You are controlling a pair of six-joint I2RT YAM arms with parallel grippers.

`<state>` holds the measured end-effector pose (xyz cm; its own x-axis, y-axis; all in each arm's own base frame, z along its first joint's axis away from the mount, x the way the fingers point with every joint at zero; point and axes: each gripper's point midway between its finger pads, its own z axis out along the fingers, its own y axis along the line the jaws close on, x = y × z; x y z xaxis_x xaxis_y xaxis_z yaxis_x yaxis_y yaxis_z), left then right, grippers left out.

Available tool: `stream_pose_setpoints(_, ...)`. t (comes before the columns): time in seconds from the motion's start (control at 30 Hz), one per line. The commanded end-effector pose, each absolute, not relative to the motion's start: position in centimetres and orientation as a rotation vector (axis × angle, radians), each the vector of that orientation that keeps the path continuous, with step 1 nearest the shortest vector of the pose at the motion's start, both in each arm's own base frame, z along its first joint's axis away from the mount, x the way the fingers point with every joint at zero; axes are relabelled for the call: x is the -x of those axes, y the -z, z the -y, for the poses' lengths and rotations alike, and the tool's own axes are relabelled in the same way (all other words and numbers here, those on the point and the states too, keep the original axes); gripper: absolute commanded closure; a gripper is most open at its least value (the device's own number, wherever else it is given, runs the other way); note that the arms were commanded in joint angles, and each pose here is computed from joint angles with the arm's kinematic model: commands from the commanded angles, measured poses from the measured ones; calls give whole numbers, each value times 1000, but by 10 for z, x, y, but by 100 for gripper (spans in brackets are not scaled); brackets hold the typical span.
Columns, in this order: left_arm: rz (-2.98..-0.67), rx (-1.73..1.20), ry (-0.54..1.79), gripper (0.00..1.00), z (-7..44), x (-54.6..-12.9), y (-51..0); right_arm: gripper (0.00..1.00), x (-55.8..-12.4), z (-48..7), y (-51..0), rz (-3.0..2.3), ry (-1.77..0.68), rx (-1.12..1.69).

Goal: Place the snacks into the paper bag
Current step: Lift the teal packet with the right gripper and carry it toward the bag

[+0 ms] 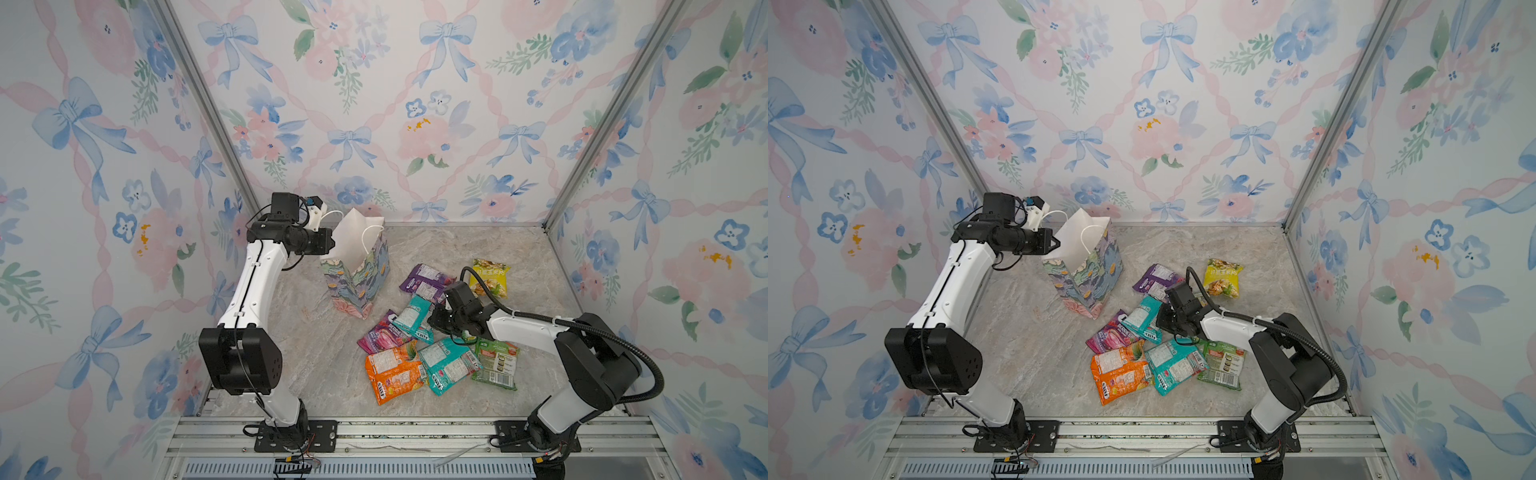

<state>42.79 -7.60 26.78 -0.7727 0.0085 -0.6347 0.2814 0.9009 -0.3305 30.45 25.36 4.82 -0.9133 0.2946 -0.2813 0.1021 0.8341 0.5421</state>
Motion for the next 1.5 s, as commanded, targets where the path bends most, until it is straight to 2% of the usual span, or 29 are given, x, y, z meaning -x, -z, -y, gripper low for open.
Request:
stream_pose_setpoints(0.0, -2425, -201, 573, 100, 81, -421, -265, 96, -305, -257, -60, -2648, -750, -258)
stream_pose_setpoints(0.07, -2424, -202, 566, 100, 81, -420, -266, 100, -307, -257, -76, -2624, -754, -236)
stream_pose_setpoints(0.6, -2445, -191, 499, 100, 79, -421, -260, 100, -312, -239, -231, -2350, -702, -46)
stream_pose_setpoints(1.03, -2438, -233, 486, 100, 90, -418, -263, 100, -356, -249, -397, -1954, -600, 181)
stream_pose_setpoints(1.23, -2433, -246, 499, 100, 95, -419, -264, 100, -377, -271, -438, -1860, -613, 243)
stream_pose_setpoints(1.47, -2440, -273, 519, 100, 105, -419, -261, 100, -408, -302, -446, -1847, -597, 298)
